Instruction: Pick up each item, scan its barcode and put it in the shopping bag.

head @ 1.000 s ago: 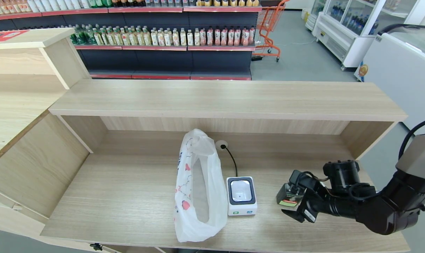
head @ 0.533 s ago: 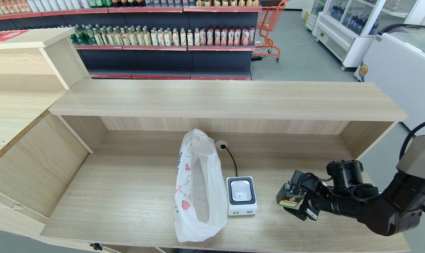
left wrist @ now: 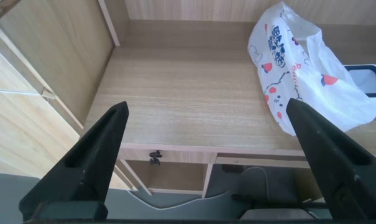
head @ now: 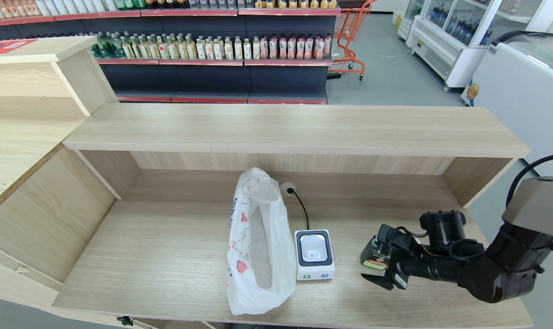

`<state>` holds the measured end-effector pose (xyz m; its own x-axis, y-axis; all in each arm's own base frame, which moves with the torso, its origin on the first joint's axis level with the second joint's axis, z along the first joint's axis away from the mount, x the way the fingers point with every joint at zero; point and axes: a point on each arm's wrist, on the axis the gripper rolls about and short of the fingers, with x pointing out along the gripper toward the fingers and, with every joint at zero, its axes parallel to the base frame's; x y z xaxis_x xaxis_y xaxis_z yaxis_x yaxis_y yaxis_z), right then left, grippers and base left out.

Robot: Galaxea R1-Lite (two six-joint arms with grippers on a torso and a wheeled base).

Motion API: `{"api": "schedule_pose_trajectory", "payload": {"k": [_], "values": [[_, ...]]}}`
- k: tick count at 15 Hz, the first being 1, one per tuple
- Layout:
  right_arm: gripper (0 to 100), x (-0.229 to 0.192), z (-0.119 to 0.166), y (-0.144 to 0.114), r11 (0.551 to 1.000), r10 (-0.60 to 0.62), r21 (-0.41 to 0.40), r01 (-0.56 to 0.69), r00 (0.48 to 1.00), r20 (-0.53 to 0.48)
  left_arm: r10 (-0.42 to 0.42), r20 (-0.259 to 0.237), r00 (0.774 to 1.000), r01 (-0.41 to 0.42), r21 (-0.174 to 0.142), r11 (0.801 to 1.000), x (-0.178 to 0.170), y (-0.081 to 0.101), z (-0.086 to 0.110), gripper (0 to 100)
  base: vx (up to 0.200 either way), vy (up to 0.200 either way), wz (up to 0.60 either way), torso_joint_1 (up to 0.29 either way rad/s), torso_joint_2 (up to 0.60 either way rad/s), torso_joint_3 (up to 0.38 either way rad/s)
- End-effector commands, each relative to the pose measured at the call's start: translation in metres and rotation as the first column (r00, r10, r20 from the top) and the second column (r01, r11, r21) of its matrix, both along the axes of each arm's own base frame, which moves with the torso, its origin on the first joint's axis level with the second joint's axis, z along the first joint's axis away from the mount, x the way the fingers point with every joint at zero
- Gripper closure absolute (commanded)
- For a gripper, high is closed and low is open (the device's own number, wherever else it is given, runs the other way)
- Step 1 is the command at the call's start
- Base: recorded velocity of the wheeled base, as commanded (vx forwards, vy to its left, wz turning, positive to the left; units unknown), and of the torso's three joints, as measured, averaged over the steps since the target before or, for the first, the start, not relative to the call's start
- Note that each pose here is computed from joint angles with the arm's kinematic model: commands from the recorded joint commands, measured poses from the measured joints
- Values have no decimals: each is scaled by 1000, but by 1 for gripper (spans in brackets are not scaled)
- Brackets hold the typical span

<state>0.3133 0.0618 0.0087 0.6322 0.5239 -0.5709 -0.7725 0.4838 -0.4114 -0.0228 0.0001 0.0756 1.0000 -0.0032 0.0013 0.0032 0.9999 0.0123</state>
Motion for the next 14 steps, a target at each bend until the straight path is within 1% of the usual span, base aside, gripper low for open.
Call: {"api": "schedule_pose_trajectory", "payload": {"k": [1, 2, 5, 9, 11, 12, 13, 14], "values": [[0, 3, -8, 0, 1000, 0, -3, 0, 1000, -17, 0, -1, 1000, 0, 0, 1000, 0, 0, 0, 0, 0, 0, 0, 0, 0, 0], [100, 6, -9, 0, 1000, -2, -5, 2, 1000, -13, 0, -1, 1000, 0, 0, 1000, 0, 0, 0, 0, 0, 0, 0, 0, 0, 0], [100, 9, -10, 0, 1000, -17, -14, 17, 1000, -4, 0, -1, 1000, 0, 0, 1000, 0, 0, 0, 0, 0, 0, 0, 0, 0, 0], [100, 9, -7, -8, 998, -52, -22, 52, 999, 7, 0, 0, 1000, 0, 0, 1000, 0, 0, 0, 0, 0, 0, 0, 0, 0, 0], [100, -1, 13, -16, 997, -76, -13, 76, 997, 35, 0, 0, 1000, 0, 0, 1000, 0, 0, 0, 0, 0, 0, 0, 0, 0, 0], [100, -21, 34, -23, 992, -119, 32, 118, 993, 24, 0, -1, 1000, 0, 0, 1000, 0, 0, 0, 0, 0, 0, 0, 0, 0, 0], [100, -33, 46, -25, 988, -143, 57, 142, 990, 12, 0, -1, 1000, 0, 0, 1000, 0, 0, 0, 0, 0, 0, 0, 0, 0, 0], [100, -54, 67, -34, 977, -195, 83, 196, 980, -28, 0, -1, 1000, 0, 0, 1000, 0, 0, 0, 0, 0, 0, 0, 0, 0, 0]]}}
